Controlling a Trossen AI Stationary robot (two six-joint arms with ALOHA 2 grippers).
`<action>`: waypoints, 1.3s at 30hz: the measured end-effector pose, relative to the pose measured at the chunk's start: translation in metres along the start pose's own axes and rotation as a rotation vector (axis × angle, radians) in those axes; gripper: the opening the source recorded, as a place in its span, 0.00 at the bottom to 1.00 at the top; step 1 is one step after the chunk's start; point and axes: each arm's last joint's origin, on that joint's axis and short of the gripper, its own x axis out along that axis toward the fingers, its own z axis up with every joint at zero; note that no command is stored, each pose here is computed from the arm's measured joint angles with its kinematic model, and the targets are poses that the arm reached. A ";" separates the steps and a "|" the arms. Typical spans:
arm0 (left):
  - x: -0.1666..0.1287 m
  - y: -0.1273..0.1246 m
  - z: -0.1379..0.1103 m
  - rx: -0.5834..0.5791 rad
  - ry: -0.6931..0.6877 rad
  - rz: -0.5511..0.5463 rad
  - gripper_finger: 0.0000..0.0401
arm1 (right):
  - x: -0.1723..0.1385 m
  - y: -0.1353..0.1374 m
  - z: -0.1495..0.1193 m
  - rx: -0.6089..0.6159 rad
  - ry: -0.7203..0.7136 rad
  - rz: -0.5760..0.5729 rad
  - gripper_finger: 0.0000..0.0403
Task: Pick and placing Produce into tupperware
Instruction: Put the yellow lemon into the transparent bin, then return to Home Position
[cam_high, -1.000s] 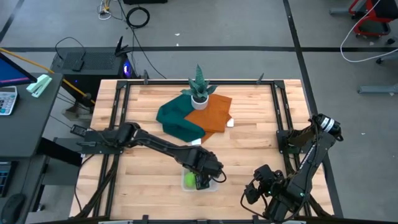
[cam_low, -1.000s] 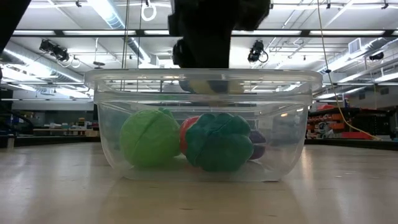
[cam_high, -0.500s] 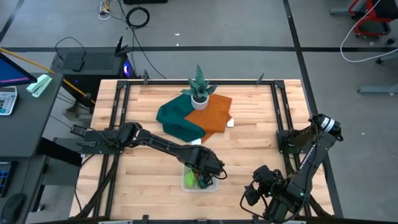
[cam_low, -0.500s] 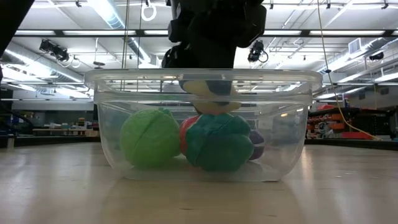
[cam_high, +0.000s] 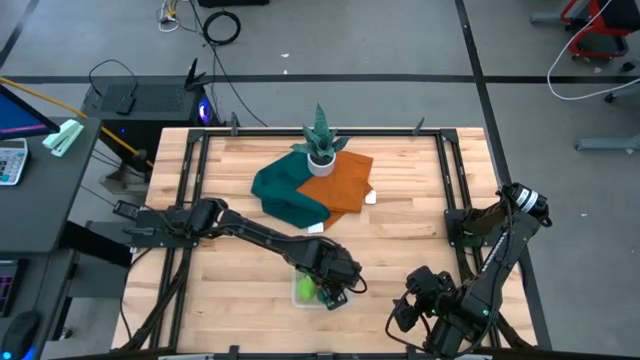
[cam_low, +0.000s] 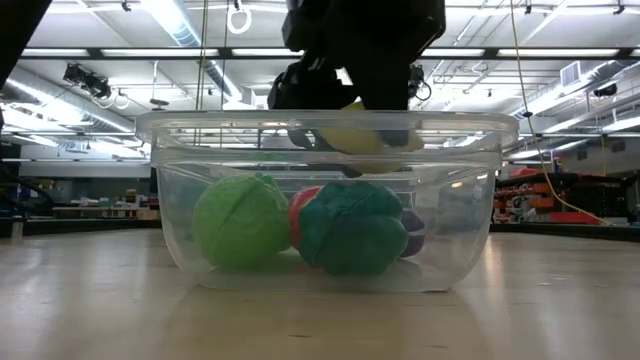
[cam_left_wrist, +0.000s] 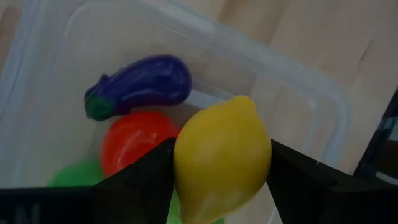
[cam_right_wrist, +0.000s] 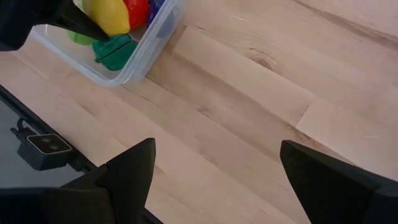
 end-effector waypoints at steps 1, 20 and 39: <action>0.000 0.000 0.000 0.000 -0.003 -0.002 0.57 | 0.000 0.000 0.000 0.000 0.000 0.000 0.77; 0.022 0.001 -0.002 0.009 0.008 0.042 0.55 | 0.000 0.001 0.000 0.003 -0.007 0.008 0.77; 0.011 -0.004 0.001 0.037 -0.037 0.036 0.69 | 0.000 0.002 0.000 0.009 -0.010 0.022 0.77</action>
